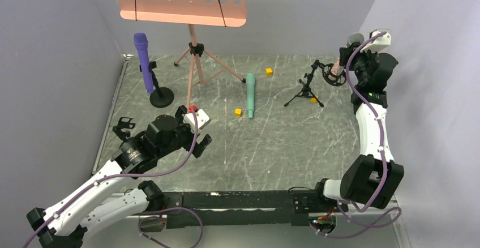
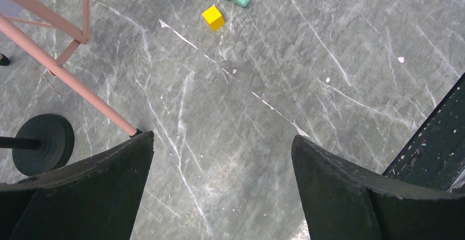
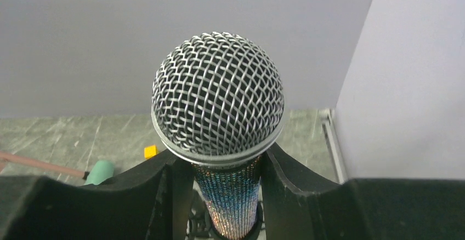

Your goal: Attach the microphones to the stand

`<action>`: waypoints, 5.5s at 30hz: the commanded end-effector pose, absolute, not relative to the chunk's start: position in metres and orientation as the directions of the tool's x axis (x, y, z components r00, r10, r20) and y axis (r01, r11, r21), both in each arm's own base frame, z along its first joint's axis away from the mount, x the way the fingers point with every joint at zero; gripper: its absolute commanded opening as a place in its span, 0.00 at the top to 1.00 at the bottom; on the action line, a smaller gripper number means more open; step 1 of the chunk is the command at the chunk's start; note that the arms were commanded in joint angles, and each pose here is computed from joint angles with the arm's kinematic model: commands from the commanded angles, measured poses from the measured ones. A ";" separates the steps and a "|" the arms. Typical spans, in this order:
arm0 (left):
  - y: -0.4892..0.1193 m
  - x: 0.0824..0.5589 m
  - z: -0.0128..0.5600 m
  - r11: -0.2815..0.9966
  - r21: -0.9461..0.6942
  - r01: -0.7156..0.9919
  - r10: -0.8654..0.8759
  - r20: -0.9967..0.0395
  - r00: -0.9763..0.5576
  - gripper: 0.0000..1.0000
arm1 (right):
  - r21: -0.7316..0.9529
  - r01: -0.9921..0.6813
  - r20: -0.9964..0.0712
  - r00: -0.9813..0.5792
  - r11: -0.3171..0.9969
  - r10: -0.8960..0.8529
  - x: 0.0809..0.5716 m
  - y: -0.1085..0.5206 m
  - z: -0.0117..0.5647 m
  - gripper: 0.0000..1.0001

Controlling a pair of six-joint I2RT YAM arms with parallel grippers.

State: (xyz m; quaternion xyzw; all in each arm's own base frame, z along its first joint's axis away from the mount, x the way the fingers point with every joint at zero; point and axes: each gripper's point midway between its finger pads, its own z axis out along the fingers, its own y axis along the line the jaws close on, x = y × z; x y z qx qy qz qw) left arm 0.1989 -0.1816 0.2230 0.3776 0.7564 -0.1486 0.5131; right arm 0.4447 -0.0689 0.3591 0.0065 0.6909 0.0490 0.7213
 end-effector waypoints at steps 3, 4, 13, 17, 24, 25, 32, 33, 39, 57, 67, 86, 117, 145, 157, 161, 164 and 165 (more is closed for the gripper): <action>-0.181 0.200 0.227 0.675 0.164 0.719 0.409 -0.895 -0.181 0.01 | 0.231 0.024 -0.944 -0.235 0.973 0.231 0.428 -0.061 0.273 0.88; -0.181 0.200 0.228 0.675 0.163 0.719 0.408 -0.895 -0.180 0.01 | 0.244 0.003 -0.937 -0.258 0.970 0.236 0.427 -0.056 0.267 0.88; -0.180 0.200 0.227 0.678 0.165 0.716 0.408 -0.895 -0.180 0.01 | 0.264 -0.052 -0.910 -0.346 0.963 0.230 0.429 -0.046 0.231 0.88; -0.180 0.200 0.228 0.679 0.165 0.716 0.407 -0.896 -0.179 0.01 | 0.259 -0.069 -0.893 -0.397 0.964 0.211 0.427 -0.044 0.210 0.88; -0.180 0.200 0.226 0.677 0.165 0.717 0.412 -0.892 -0.184 0.01 | 0.230 -0.153 -0.895 -0.421 0.961 0.147 0.425 -0.035 0.215 0.77; -0.180 0.200 0.226 0.678 0.165 0.716 0.412 -0.892 -0.185 0.01 | 0.219 -0.167 -0.900 -0.415 0.961 0.133 0.424 -0.034 0.219 0.73; -0.181 0.200 0.226 0.678 0.165 0.717 0.411 -0.893 -0.183 0.01 | 0.163 -0.218 -0.951 -0.296 0.962 0.094 0.425 -0.030 0.280 0.35; -0.180 0.200 0.226 0.678 0.165 0.717 0.412 -0.893 -0.183 0.01 | 0.157 -0.223 -0.955 -0.284 0.962 0.090 0.425 -0.030 0.288 0.30; -0.180 0.200 0.227 0.680 0.166 0.714 0.410 -0.894 -0.182 0.01 | 0.121 -0.214 -0.973 -0.221 0.969 0.072 0.425 -0.033 0.320 0.04; -0.177 0.201 0.235 0.695 0.169 0.699 0.383 -0.910 -0.160 0.01 | 0.015 -0.189 -0.998 -0.063 0.982 0.003 0.394 -0.044 0.400 0.00; -0.169 0.203 0.248 0.729 0.161 0.665 0.324 -0.937 -0.129 0.01 | -0.003 -0.379 -0.999 -0.042 0.925 -0.021 0.353 -0.002 0.425 0.00; -0.158 0.211 0.270 0.805 0.019 0.593 0.114 -0.986 -0.123 0.01 | 0.141 -0.823 -0.983 -0.181 0.550 -0.020 0.257 0.087 0.300 0.00; -0.095 0.202 0.230 0.924 -0.374 0.083 -0.319 -0.871 -0.374 0.01 | 0.084 -0.656 -0.953 -0.274 0.750 -0.133 0.268 0.057 0.215 0.00; 0.012 0.245 0.308 0.993 -0.018 -0.119 -0.071 -0.884 -0.462 0.17 | 0.056 -0.708 -0.952 -0.251 0.704 -0.177 0.263 0.076 0.213 0.00; 0.053 0.250 0.249 0.954 0.228 -0.194 0.080 -0.820 -0.567 0.43 | 0.070 -0.716 -0.949 -0.262 0.694 -0.175 0.262 0.079 0.212 0.00; 0.067 0.253 0.243 0.926 0.273 -0.261 0.087 -0.826 -0.556 0.42 | 0.070 -0.716 -0.948 -0.264 0.695 -0.176 0.262 0.079 0.212 0.00; 0.074 0.254 0.244 0.910 0.302 -0.285 0.113 -0.839 -0.532 0.42 | 0.078 -0.720 -0.946 -0.272 0.690 -0.176 0.262 0.080 0.210 0.00; 0.077 0.254 0.244 0.903 0.317 -0.290 0.125 -0.841 -0.527 0.42 | 0.081 -0.721 -0.945 -0.275 0.688 -0.177 0.262 0.080 0.209 0.00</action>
